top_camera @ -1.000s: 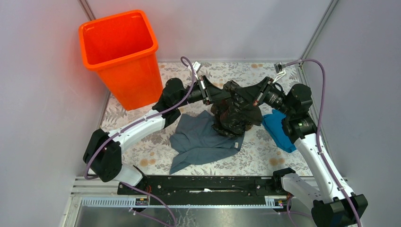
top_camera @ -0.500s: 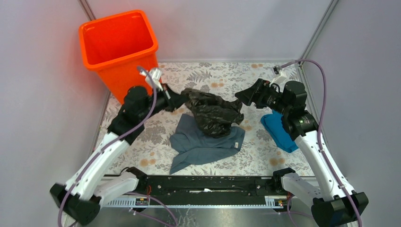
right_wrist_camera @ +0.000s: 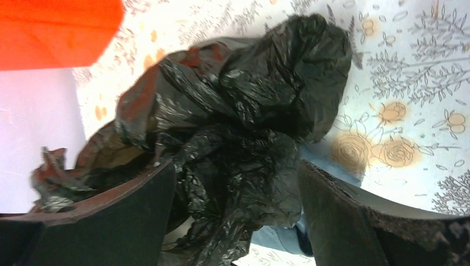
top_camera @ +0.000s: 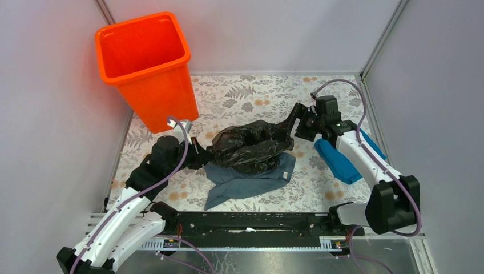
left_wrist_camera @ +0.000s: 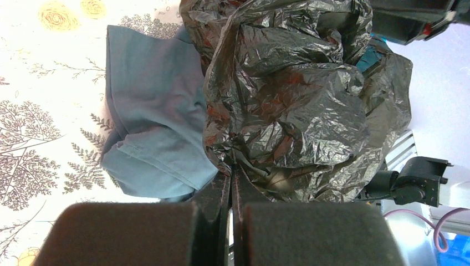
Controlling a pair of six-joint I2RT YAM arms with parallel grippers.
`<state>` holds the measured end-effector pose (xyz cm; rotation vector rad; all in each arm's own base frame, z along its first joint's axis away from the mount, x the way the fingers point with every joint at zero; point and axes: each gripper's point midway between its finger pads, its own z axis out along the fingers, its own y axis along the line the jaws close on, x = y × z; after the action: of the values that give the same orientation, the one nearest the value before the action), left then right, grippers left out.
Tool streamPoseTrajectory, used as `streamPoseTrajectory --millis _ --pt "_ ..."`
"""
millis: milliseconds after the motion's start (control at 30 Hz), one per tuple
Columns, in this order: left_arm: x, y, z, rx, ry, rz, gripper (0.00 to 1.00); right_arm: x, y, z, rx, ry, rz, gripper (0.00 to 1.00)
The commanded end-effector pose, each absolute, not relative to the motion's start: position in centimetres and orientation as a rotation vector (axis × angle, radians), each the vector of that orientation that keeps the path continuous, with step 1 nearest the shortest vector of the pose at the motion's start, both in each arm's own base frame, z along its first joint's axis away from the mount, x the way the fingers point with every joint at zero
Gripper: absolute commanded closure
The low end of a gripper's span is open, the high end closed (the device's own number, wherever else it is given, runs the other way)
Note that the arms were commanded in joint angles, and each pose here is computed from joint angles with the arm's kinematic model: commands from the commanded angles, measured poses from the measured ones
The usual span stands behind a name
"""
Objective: Put the trash bags into the trash bin
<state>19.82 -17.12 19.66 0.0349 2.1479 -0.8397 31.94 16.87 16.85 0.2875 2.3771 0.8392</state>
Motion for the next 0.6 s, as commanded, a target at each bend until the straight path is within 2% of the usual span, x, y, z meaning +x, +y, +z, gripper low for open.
streamPoseTrajectory --millis 0,167,300,400,500,567 --pt "20.2 -17.0 20.4 -0.012 2.113 -0.852 1.0 31.3 17.2 15.3 0.209 2.459 0.762 0.15" --pt "20.4 -17.4 20.3 -0.024 2.109 -0.871 1.0 29.9 20.3 13.2 0.217 2.501 0.923 0.21" --pt "21.2 -18.3 21.5 -0.013 2.082 -0.909 1.0 30.2 22.3 13.2 0.295 2.444 1.089 0.39" --pt "22.0 -19.3 23.9 0.015 2.041 -0.955 1.0 31.3 21.1 13.8 0.325 2.382 0.995 0.55" --pt "22.9 -19.7 26.3 0.039 1.988 -0.955 1.0 32.1 19.5 15.5 0.219 2.353 0.831 0.5" --pt "23.4 -19.3 27.2 0.039 1.965 -0.922 1.0 32.0 17.7 15.8 0.172 2.408 0.672 0.39"
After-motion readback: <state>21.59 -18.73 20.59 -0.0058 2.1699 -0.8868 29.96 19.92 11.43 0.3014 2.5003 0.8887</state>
